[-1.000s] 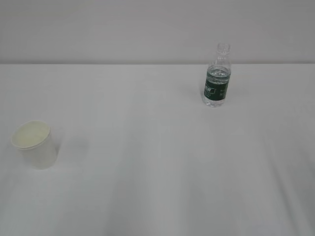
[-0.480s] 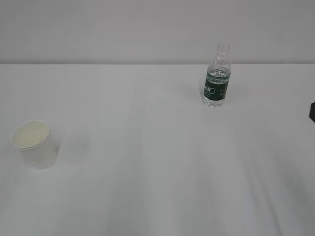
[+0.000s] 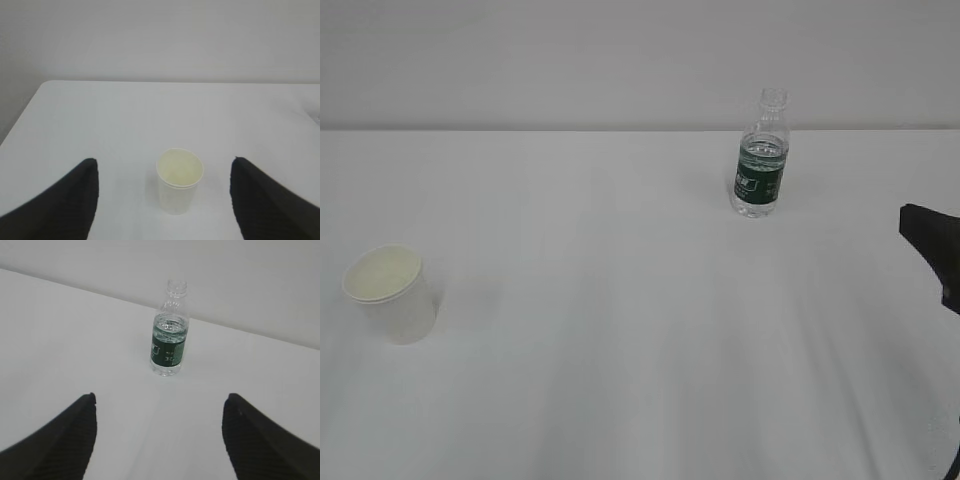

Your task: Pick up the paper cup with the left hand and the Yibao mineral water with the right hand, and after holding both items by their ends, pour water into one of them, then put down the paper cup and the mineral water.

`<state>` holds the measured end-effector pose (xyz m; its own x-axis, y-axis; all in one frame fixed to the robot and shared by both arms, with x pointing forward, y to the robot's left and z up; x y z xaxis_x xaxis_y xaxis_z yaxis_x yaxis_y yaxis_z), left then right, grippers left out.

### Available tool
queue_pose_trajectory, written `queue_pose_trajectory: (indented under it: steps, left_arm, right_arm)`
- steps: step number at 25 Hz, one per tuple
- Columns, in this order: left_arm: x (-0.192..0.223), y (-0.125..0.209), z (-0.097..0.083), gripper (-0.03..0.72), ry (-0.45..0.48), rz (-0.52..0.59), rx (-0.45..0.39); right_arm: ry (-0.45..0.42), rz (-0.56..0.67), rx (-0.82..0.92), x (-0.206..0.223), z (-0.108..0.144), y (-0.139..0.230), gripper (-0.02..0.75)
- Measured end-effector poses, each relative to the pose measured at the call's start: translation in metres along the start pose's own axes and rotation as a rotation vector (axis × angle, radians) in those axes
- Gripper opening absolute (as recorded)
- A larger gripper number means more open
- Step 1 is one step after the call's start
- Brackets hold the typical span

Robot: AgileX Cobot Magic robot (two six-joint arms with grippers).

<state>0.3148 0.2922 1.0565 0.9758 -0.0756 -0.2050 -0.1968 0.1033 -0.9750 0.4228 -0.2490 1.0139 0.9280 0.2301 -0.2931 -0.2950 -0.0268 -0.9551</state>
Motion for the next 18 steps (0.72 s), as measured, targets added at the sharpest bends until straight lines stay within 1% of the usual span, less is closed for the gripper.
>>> queue_pose_trajectory:
  steps: [5,9,12,15,18]
  left_arm:
    - [0.0,0.0,0.0,0.582,0.001,0.0,-0.001]
    - [0.0,0.0,-0.001,0.582,0.005,-0.002,-0.008]
    - [0.0,0.0,-0.001,0.577,0.007,-0.002,-0.012]
    - [0.0,0.0,-0.001,0.575,0.009,-0.003,-0.015]
    - [0.0,0.0,-0.001,0.575,0.009,-0.001,-0.015]
  right_arm:
    - [0.012,0.017,0.01,0.016,-0.001,0.007,0.592]
    - [-0.015,0.017,-0.002,0.03,0.002,0.012,0.593]
    - [-0.044,-0.014,-0.019,0.038,0.006,0.012,0.592]
    - [-0.056,-0.059,-0.006,0.044,0.007,0.011,0.592]
    - [-0.059,-0.061,0.028,0.05,0.007,0.015,0.592]
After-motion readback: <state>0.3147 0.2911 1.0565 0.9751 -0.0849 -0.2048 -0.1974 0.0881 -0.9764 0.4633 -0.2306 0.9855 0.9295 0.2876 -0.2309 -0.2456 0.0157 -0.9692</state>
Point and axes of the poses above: a point on each arm's last joint axis where the gripper is mounted, x pointing out along that axis toward the gripper, z along the wrist's bending axis when the last joint is at zero, y = z × x, the point moved 2 cm from there along x, pointing out along that axis toward the gripper, and after that the axes turned 11 degrees about x, right-handed, at the moved point
